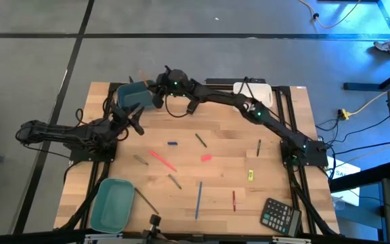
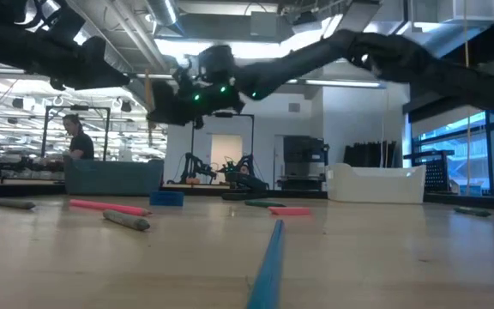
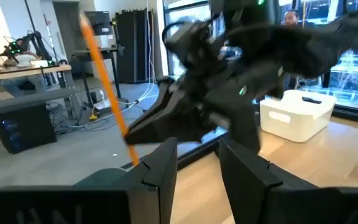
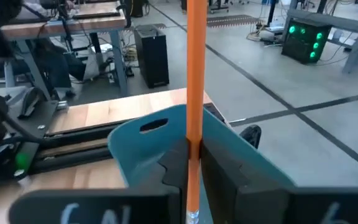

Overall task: Sort crayons/erasers/pens/pencils in bins
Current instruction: Put the yellow pencil into the blue bin

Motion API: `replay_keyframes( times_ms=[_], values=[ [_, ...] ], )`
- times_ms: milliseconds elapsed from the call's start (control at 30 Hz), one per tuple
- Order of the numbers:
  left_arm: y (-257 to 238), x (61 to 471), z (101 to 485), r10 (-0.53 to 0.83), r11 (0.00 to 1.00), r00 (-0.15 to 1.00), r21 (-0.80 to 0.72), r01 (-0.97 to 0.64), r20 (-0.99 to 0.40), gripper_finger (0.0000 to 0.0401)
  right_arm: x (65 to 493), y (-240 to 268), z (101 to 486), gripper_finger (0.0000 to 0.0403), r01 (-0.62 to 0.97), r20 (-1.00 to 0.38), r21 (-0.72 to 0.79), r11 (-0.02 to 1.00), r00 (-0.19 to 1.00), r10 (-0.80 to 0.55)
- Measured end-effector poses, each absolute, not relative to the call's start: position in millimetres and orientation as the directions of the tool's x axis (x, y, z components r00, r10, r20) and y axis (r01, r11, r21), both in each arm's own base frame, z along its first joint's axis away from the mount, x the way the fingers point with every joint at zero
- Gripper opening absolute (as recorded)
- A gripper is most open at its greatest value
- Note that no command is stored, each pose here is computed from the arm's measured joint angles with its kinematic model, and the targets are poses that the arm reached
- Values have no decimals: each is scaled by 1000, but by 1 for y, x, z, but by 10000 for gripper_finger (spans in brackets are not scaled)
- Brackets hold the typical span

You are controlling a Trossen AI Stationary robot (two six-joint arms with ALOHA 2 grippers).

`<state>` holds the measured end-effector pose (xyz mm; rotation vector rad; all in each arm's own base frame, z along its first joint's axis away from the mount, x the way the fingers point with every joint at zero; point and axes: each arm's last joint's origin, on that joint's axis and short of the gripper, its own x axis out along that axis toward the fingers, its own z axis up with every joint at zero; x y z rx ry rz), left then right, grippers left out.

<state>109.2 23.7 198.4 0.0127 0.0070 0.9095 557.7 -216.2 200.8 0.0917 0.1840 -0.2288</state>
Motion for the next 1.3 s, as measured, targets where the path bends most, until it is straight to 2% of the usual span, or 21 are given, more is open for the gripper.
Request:
replay_keyframes(
  times_ms=[100, 300, 600, 733, 900, 967, 1067, 1300],
  values=[
    [24, 109, 198, 787, 617, 617, 19, -787, -4, 112, 560, -217, 187, 43, 234, -164, 81, 969, 962, -219],
    [23, 110, 198, 776, 630, 631, 45, -775, -7, 112, 562, -217, 170, 43, 233, -201, 71, 970, 956, -215],
    [23, 109, 192, 781, 624, 623, 99, -775, -49, 115, 570, -198, 174, 43, 165, -155, -136, 977, 970, -185],
    [24, 108, 192, 815, 578, 577, 126, -807, -44, 128, 572, -188, 177, 43, 135, -159, -202, 970, 973, -168],
    [27, 104, 194, 895, 444, 445, 122, -888, -25, 161, 573, -176, 194, 43, 99, -155, -293, 951, 977, -150],
    [27, 104, 195, 905, 424, 425, 126, -897, -17, 174, 573, -172, 201, 43, 89, -131, -305, 948, 982, -134],
    [28, 104, 198, 906, 420, 424, 125, -899, 0, 184, 573, -168, 206, 43, 48, -121, -290, 956, 989, -86],
    [29, 106, 201, 863, 498, 505, 149, -855, 15, 183, 580, -143, 206, 43, -16, -122, -317, 948, 992, -24]
  ],
)
